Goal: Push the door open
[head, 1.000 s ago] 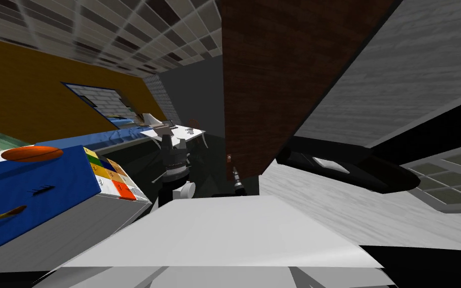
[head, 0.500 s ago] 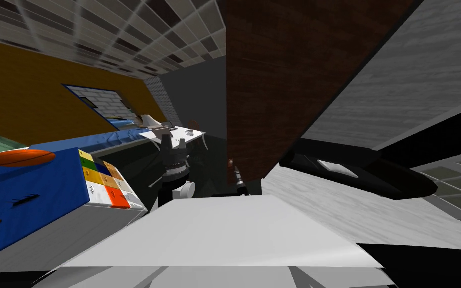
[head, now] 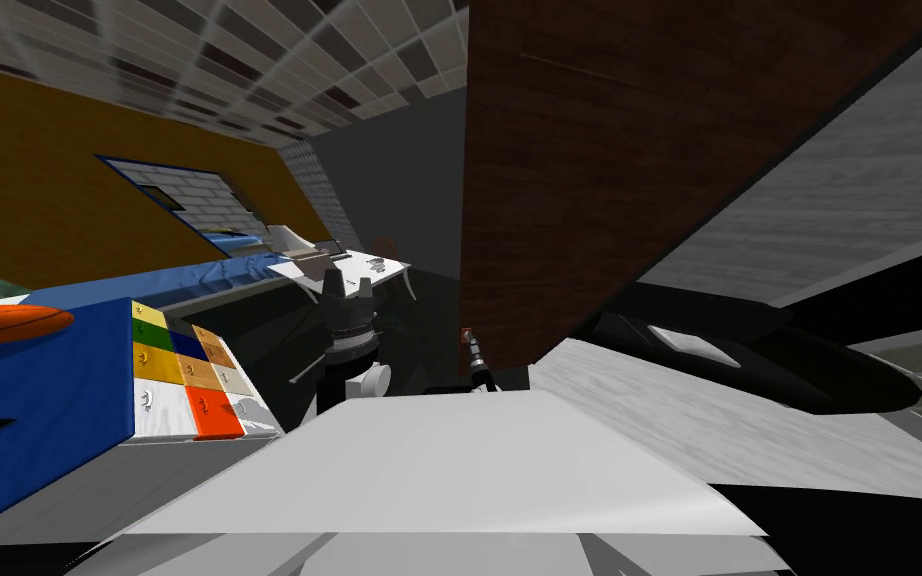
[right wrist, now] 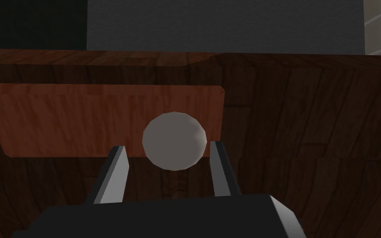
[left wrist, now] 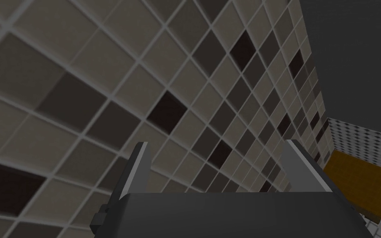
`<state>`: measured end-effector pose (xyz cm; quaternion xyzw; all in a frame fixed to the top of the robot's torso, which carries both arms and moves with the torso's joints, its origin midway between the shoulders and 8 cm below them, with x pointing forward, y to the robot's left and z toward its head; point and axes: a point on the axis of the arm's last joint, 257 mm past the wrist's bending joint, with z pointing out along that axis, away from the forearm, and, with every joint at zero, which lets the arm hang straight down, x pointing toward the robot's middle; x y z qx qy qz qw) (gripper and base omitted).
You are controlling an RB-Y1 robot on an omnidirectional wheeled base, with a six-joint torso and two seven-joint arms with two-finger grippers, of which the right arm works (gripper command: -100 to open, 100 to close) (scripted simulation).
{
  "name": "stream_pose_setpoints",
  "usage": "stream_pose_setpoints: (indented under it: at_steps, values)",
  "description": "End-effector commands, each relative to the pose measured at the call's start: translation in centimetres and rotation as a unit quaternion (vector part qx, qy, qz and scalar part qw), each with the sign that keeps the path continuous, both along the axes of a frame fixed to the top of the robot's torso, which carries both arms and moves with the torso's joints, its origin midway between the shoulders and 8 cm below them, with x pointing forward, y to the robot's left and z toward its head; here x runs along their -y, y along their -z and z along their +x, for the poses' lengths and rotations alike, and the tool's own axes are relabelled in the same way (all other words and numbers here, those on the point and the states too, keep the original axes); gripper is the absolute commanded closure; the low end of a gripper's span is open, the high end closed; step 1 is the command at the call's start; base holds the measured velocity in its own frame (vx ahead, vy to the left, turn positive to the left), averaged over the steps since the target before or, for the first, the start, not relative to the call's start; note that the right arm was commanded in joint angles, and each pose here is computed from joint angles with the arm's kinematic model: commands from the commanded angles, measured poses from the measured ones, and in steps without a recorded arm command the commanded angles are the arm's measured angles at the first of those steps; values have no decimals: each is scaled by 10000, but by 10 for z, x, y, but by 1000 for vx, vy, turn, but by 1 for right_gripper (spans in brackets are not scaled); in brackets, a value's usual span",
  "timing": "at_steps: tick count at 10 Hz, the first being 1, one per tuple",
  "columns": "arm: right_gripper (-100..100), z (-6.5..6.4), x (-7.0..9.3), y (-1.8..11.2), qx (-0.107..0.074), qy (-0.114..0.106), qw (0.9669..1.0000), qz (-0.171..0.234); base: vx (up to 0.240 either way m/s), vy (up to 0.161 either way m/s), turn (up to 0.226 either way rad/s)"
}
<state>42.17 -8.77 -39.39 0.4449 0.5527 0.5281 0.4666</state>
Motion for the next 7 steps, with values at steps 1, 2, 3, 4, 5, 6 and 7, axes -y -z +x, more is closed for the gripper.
stream_pose_setpoints:
  at_steps: [1, 2, 3, 4, 5, 6, 7]
  values:
    - [100, 0, 0, 1, -6, 0, 10000, -5, -36, -12, 12]
    - [100, 0, 0, 1, -6, 0, 10000, -5, -30, -9, 5]
    - [100, 0, 0, 1, -6, 0, 10000, -5, -22, -4, -3]
    - [100, 0, 0, 1, -6, 0, 10000, -5, -14, 0, -3]
    - [100, 0, 0, 1, -6, 0, 10000, -5, -6, 1, -2]
    - [100, 2, 20, 4, -22, 122, 9999, -93, 89, 71, -51]
    - [100, 3, 29, 5, -18, 188, 9998, -117, 168, 134, -80]
